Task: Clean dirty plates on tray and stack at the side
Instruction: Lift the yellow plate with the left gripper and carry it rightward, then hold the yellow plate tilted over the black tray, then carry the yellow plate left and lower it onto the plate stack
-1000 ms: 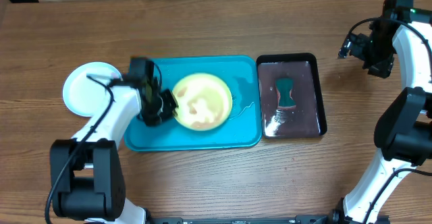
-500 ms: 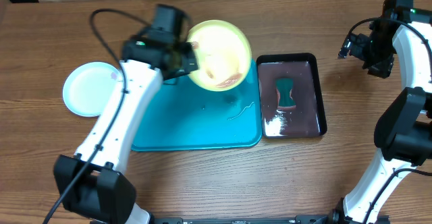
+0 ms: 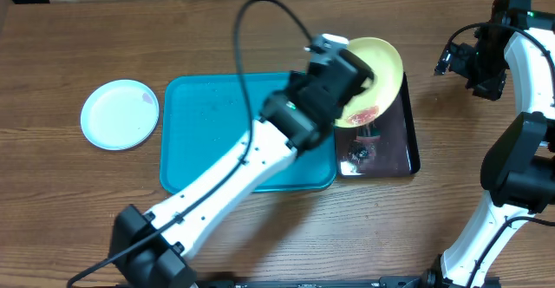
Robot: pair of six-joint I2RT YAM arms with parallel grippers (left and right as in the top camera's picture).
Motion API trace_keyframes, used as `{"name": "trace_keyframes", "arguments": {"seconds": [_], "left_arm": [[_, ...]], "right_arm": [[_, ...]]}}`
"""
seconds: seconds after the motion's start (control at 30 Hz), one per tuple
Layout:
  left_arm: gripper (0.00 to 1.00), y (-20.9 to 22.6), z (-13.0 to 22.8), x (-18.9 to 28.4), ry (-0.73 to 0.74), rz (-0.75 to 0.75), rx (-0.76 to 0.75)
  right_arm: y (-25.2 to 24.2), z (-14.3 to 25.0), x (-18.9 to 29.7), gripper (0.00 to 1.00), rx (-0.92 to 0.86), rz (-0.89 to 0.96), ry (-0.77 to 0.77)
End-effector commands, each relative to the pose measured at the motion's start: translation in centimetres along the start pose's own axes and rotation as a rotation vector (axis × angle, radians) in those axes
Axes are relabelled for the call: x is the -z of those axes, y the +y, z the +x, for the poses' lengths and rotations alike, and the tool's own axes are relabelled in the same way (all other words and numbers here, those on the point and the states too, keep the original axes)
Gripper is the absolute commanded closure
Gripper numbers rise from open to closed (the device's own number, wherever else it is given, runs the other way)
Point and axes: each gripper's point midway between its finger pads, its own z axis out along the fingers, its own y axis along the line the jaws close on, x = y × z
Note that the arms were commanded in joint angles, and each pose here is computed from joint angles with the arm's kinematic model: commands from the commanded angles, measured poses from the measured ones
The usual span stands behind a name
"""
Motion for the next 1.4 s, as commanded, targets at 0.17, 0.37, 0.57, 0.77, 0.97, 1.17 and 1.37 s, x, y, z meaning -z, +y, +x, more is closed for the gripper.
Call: {"name": "trace_keyframes", "arguments": {"seconds": [0.17, 0.37, 0.57, 0.77, 0.97, 1.17, 1.37], "left_arm": [[0.96, -1.8, -2.8, 3.3, -0.233, -0.372, -0.401], [0.96, -4.0, -3.9, 5.3, -0.324, -0.462, -0.484], [0.96, -4.2, -4.4, 5.7, -0.352, -0.47, -0.449], [0.96, -3.5, -3.3, 3.2, -0.288, -0.373, -0.37], [0.96, -2.3, 1.1, -1.5, -0.036, -0.127, -0.133], [0.96, 1.4, 3.5, -5.3, 0.236, 0.118, 0.101], [0.96, 9.9, 4.6, -7.0, 0.441, 0.278, 0.476]], "right_arm": [[0.2, -0.6, 1.0, 0.0, -0.009, -0.011, -0.031], [0.2, -0.6, 1.0, 0.0, -0.009, -0.011, -0.031], [0.2, -0.6, 1.0, 0.0, -0.009, -0.011, -0.031], [0.2, -0.6, 1.0, 0.0, -0.009, -0.011, -0.031], [0.2, -0.6, 1.0, 0.0, -0.009, -0.011, -0.031], [0.2, -0.6, 1.0, 0.0, -0.009, -0.011, -0.031], [0.2, -0.6, 1.0, 0.0, -0.009, -0.011, -0.031]]}}
